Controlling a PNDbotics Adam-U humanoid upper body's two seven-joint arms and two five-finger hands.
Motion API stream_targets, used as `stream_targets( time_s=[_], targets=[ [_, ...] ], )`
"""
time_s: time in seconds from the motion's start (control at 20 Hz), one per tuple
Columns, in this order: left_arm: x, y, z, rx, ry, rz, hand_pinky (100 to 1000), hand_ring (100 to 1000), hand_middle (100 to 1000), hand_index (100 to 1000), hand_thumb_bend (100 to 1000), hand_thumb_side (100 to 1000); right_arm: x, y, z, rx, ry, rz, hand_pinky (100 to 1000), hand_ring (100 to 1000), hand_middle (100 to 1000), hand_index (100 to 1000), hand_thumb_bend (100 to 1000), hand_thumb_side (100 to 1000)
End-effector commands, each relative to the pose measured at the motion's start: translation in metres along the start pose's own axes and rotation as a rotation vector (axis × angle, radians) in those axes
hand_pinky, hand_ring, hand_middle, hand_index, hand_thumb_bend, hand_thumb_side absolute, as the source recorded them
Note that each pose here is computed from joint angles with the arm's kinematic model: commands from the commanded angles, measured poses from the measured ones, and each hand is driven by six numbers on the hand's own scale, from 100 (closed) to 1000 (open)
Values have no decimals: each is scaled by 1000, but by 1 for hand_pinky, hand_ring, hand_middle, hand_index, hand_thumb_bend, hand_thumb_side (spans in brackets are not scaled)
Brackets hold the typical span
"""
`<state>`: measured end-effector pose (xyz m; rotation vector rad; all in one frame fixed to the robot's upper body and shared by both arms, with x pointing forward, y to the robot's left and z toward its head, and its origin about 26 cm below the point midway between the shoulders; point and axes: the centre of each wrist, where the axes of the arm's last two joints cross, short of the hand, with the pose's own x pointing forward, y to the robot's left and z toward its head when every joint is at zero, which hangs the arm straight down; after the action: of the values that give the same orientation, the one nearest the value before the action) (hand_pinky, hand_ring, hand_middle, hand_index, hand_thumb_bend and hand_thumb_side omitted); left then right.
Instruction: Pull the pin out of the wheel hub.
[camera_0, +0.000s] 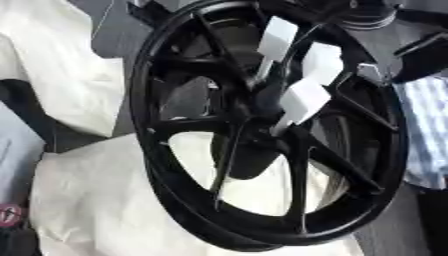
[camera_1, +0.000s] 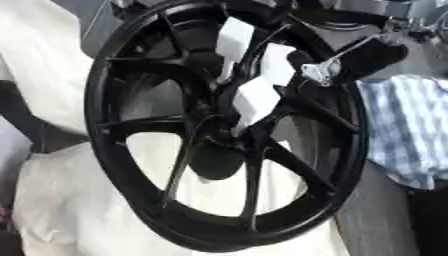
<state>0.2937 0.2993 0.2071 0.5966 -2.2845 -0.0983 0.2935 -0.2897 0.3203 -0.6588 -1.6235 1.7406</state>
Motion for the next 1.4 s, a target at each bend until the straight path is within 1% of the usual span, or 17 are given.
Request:
stream_targets(
  time_s=[0.05,0.3,0.7,1.0,1.05,1.1,1.4],
  targets=[
    [7,4,-6,-9,-35,-12,820,627,575,770,100,703,3,-7,4,5,28,-6,946,909,816,886,100,251],
    [8,3,-6,-10,-36,-8,820,626,575,769,100,707,2,-5,4,-20,73,-22,949,913,822,892,100,253],
    [8,2,-6,-10,-33,-9,819,626,574,769,100,710,3,-4,3,-56,104,-23,951,930,839,904,100,252],
    [8,2,-6,-9,-33,-9,818,626,574,769,100,715,3,-2,2,-25,108,-23,955,938,851,907,100,264],
    [8,2,-6,-9,-33,-9,818,626,574,769,100,703,2,-1,2,-16,108,-24,956,940,853,907,100,234],
    [8,1,-6,-9,-33,-10,818,626,574,769,100,716,2,0,2,-6,107,-24,961,943,856,910,100,268],
    [8,1,-6,-10,-33,-10,818,627,575,770,100,720,2,2,1,27,77,-26,975,952,870,915,100,278]
  ],
)
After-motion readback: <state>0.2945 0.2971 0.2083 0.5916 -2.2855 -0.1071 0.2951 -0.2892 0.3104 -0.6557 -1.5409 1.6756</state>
